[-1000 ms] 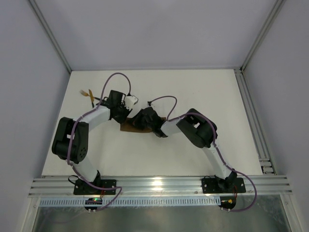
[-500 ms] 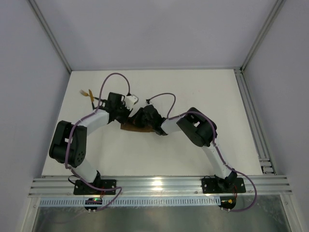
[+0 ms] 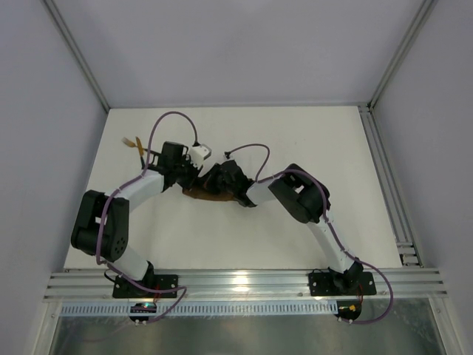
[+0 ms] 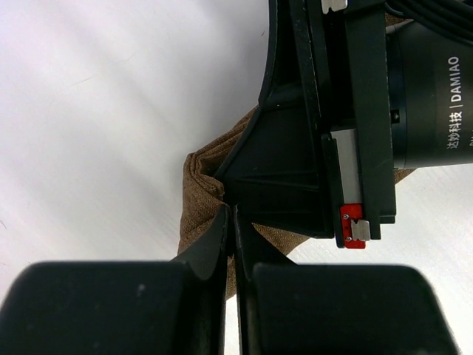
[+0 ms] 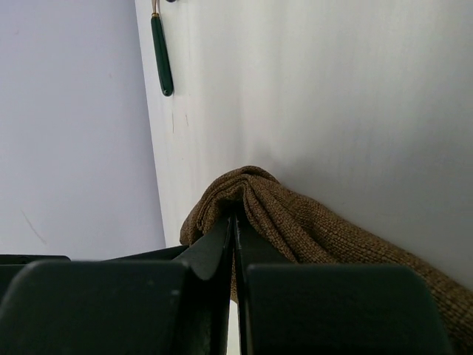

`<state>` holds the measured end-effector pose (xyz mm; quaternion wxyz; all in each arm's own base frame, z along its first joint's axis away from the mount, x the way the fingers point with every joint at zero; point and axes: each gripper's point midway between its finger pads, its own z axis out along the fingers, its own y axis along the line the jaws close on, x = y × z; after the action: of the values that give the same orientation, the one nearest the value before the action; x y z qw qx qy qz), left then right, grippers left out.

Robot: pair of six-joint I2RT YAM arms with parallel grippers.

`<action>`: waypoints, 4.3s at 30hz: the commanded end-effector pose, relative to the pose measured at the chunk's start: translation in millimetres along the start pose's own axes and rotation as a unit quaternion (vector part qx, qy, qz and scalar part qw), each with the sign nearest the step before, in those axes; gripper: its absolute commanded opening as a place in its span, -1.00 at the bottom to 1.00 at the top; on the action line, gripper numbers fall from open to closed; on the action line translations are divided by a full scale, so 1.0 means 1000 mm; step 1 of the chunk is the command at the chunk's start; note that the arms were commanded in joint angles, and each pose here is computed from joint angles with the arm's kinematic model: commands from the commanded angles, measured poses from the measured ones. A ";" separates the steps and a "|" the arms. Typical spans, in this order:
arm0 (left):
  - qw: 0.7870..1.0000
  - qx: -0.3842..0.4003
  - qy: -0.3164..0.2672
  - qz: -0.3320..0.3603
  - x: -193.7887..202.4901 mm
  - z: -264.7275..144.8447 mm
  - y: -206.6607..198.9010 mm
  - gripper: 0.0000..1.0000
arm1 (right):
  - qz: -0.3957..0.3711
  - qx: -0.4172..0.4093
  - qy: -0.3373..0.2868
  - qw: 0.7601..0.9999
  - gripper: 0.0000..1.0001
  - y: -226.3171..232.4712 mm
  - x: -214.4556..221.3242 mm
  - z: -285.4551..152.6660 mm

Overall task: Fold the napkin into a case and place the utensils inside
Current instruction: Smooth out the smaller rectangle-folded napkin at the center of the board.

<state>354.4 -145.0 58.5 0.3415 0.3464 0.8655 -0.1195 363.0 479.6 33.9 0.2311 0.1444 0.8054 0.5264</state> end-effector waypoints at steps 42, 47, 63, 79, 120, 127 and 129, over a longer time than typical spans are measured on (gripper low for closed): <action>0.991 -0.010 0.130 -0.026 0.071 0.031 0.007 -0.97 | -0.260 0.081 0.014 0.962 0.00 0.022 -0.031 -0.168; 0.991 -0.012 0.128 -0.023 0.071 0.032 0.008 -0.97 | -0.298 0.222 -0.046 0.927 0.37 -0.006 -0.065 -0.213; 0.991 -0.021 0.133 -0.019 0.075 0.028 0.009 -0.98 | -0.277 0.278 -0.034 0.919 -0.31 -0.070 -0.096 -0.172; 0.990 -0.030 0.137 -0.005 0.077 0.025 0.012 -1.00 | -0.196 0.186 -0.038 0.962 -0.94 -0.060 -0.117 -0.151; 0.989 -0.043 0.142 -0.001 0.077 0.025 0.012 -1.00 | -0.111 0.103 -0.107 0.983 -0.94 -0.067 -0.110 -0.114; 0.989 -0.041 0.142 0.006 0.077 0.025 0.011 -1.00 | -0.077 0.151 -0.099 0.981 -0.94 -0.095 -0.101 -0.121; 0.990 -0.038 0.132 0.009 0.072 0.022 0.010 -0.95 | -0.079 0.152 -0.090 0.981 -0.94 -0.095 -0.099 -0.118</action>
<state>373.2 -128.9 25.6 0.3183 0.3486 0.8804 -0.0447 388.9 304.6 25.5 0.3325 0.1491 0.8476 0.3858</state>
